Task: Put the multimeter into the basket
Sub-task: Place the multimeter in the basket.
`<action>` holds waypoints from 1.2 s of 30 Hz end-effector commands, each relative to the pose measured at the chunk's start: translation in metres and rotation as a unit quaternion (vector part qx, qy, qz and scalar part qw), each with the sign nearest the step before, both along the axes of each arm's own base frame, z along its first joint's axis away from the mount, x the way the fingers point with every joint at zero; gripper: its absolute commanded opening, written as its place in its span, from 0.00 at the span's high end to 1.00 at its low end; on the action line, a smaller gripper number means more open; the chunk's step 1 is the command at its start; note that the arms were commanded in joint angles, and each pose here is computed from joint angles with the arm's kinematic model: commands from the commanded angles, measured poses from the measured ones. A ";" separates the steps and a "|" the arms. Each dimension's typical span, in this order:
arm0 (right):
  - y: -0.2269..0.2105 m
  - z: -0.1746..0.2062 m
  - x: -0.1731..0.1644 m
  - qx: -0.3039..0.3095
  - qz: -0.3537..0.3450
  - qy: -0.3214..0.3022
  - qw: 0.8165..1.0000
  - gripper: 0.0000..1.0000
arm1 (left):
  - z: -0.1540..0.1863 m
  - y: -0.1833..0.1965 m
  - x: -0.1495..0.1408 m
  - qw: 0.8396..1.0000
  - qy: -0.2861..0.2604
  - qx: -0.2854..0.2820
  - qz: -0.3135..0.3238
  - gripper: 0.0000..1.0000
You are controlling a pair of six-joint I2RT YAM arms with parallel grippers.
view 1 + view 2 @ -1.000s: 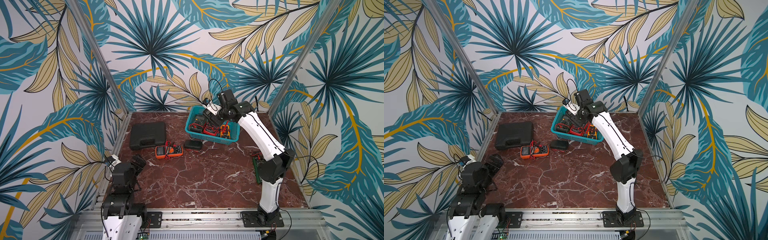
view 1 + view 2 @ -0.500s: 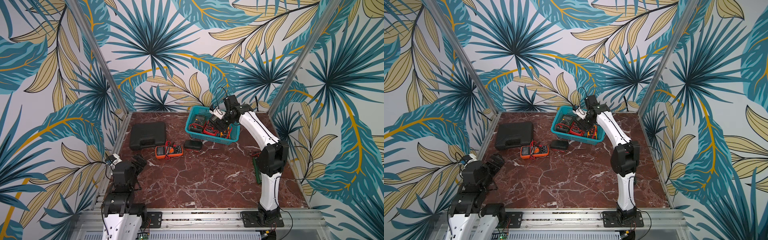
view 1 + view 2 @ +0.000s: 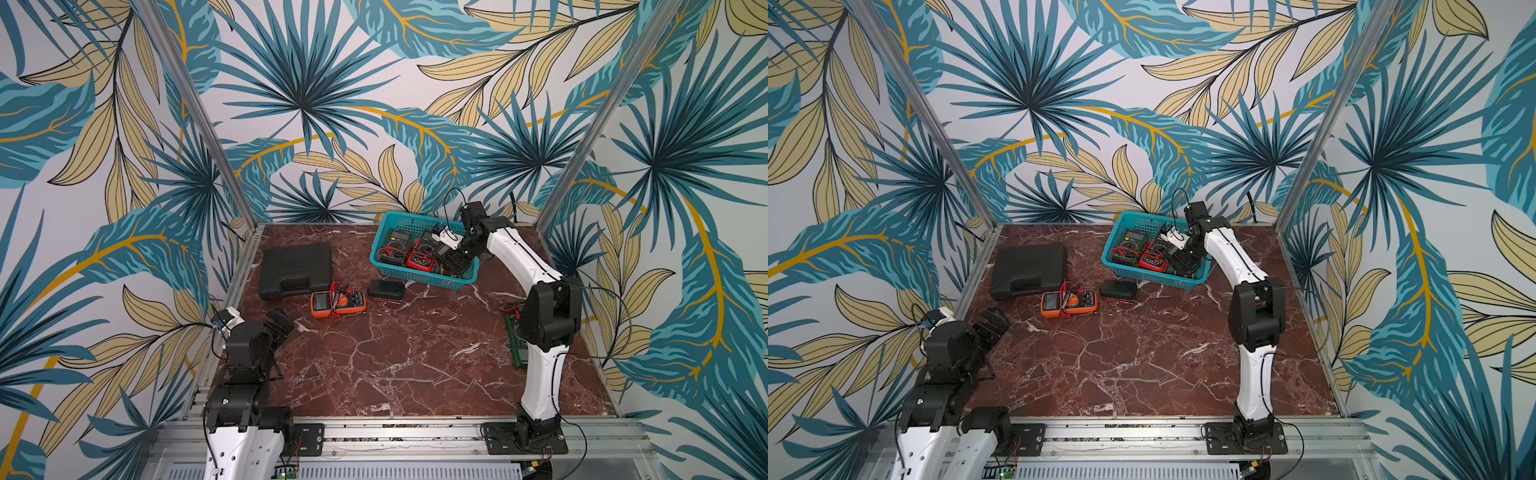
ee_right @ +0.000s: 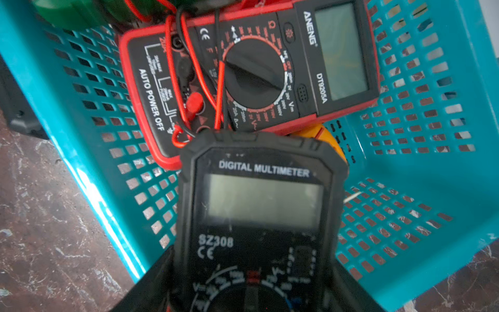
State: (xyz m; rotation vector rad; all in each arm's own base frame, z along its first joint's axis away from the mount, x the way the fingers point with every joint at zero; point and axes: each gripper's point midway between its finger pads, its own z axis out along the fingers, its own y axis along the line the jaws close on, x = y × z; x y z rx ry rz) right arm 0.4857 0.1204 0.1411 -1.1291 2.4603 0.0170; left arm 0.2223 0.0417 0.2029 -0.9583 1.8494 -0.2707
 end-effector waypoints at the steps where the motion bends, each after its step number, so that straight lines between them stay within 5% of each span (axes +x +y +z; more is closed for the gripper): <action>1: -0.007 -0.004 0.003 -0.020 0.007 -0.005 1.000 0.83 | 0.018 0.004 -0.001 1.000 -0.013 0.015 0.005 0.00; 15: -0.020 -0.034 0.015 -0.060 0.009 0.019 0.998 0.72 | 0.027 0.007 -0.002 1.000 -0.007 0.028 0.007 0.00; 22: -0.019 -0.048 0.020 -0.063 0.004 0.032 0.998 0.36 | 0.027 0.008 -0.005 0.999 -0.001 0.030 0.010 0.00; 30: -0.006 0.000 0.020 -0.008 -0.008 0.001 1.000 0.18 | 0.027 0.007 -0.003 1.000 -0.003 0.027 0.007 0.00; 32: -0.001 0.011 0.021 0.009 -0.013 -0.008 1.000 0.01 | 0.026 0.006 -0.004 1.000 -0.002 0.025 0.006 0.00; 36: 0.005 0.019 0.027 0.030 -0.022 -0.013 0.999 0.00 | 0.025 0.006 -0.004 1.000 -0.002 0.024 0.005 0.00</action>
